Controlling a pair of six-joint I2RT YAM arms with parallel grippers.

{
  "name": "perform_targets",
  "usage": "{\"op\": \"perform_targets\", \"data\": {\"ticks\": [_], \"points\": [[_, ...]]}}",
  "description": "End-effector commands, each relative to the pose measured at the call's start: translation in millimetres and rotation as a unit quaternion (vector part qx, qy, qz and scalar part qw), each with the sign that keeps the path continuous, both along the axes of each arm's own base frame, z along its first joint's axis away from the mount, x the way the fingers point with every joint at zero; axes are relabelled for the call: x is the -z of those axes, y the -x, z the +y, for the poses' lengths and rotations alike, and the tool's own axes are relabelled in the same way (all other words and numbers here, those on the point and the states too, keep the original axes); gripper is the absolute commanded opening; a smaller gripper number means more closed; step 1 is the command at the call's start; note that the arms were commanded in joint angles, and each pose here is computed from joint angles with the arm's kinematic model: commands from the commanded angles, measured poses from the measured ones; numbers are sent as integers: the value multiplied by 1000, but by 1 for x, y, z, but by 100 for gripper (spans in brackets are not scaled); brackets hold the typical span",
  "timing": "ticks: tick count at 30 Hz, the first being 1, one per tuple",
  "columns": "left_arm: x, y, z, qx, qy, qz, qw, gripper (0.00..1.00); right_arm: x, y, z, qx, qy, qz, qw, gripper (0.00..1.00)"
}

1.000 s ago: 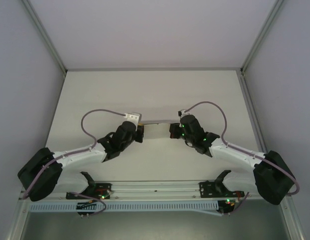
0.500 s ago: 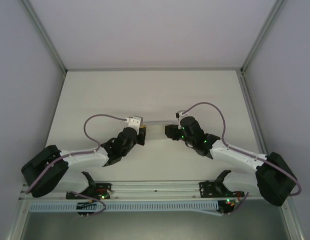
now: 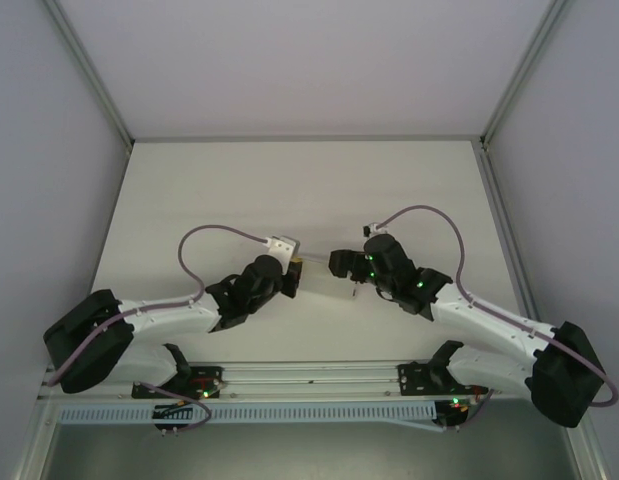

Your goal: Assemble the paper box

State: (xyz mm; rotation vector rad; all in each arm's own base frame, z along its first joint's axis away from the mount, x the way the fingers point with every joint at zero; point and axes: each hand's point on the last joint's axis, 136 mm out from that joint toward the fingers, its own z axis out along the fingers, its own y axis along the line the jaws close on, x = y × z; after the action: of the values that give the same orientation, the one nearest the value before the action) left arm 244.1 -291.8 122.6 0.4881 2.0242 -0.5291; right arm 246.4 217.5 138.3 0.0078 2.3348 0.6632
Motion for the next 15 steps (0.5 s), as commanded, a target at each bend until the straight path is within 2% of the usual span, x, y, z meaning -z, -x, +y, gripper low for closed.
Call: {"op": "perform_targets", "data": {"ticks": [1,10,13,15], "points": [[48,24,8,37,-79,61,994,0,8,2,-18,63,2,29,998,87],[51,28,7,44,-91,48,994,0,50,20,-29,74,-34,48,996,81],[46,31,5,51,-85,45,994,10,62,26,-33,81,-41,59,994,78],[39,34,3,56,-78,45,994,22,70,30,-35,86,-51,64,993,74]]}}
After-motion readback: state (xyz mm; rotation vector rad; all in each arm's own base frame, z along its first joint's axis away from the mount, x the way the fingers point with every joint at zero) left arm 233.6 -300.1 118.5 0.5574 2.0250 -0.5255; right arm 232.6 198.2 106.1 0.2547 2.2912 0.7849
